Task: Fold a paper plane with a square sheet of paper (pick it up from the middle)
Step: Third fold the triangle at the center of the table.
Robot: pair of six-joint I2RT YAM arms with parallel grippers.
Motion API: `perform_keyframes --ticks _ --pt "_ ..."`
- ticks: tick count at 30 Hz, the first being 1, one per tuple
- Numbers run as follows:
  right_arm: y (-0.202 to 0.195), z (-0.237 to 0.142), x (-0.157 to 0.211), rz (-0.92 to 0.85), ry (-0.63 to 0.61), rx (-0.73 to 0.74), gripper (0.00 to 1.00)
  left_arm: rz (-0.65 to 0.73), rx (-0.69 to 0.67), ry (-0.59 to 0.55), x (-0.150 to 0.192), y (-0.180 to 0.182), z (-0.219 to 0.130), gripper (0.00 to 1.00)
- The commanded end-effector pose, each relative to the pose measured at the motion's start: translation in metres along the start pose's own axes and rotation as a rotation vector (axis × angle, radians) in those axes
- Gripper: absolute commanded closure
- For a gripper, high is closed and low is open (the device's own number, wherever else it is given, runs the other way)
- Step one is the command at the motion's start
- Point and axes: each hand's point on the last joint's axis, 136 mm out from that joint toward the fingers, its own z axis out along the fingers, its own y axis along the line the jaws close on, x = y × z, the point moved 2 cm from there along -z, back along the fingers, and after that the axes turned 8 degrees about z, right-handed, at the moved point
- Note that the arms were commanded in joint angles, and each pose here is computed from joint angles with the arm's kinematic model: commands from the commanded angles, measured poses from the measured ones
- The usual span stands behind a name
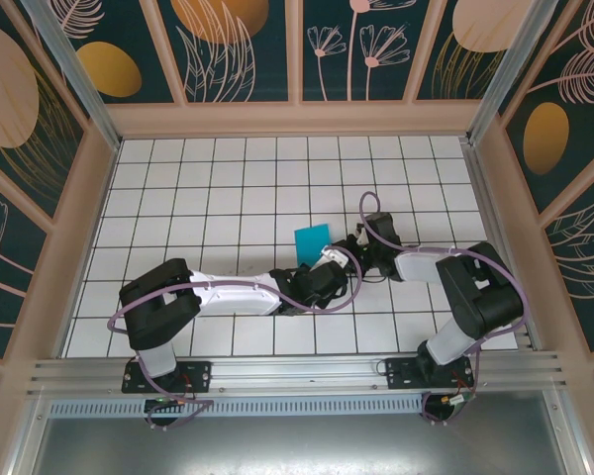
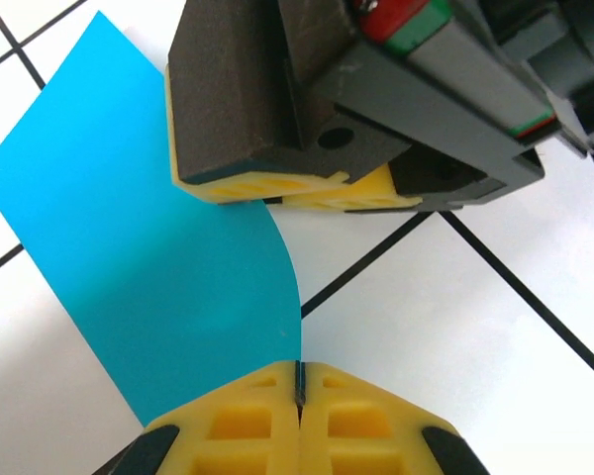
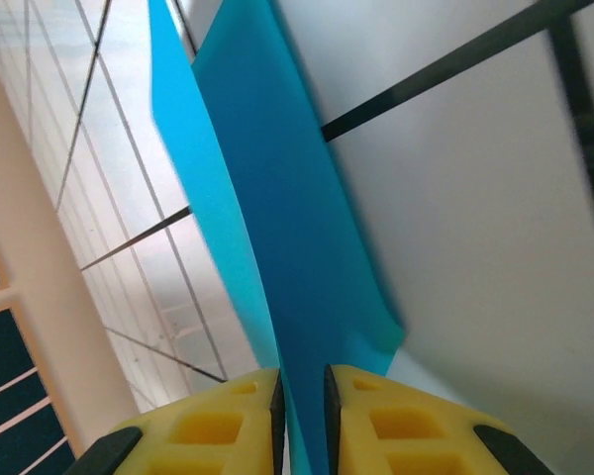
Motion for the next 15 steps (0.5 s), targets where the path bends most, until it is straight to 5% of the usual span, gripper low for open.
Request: perform_keyframes --ticks 1,8,15 --pt "0.006 -0.013 -0.014 -0.051 -0.062 0.033 0.76 -0.02 0.075 -0.037 -0.011 -0.006 -0.009 1.0" --pt "0.014 -0.035 -0.03 -0.113 -0.147 0.038 0.75 -0.137 0.257 -0.036 -0.013 -0.004 -0.006 1.0" --pt "0.036 -0.028 -0.025 -0.198 -0.079 -0.035 0.84 -0.187 0.385 -0.021 -0.008 0.001 -0.01 1.0"
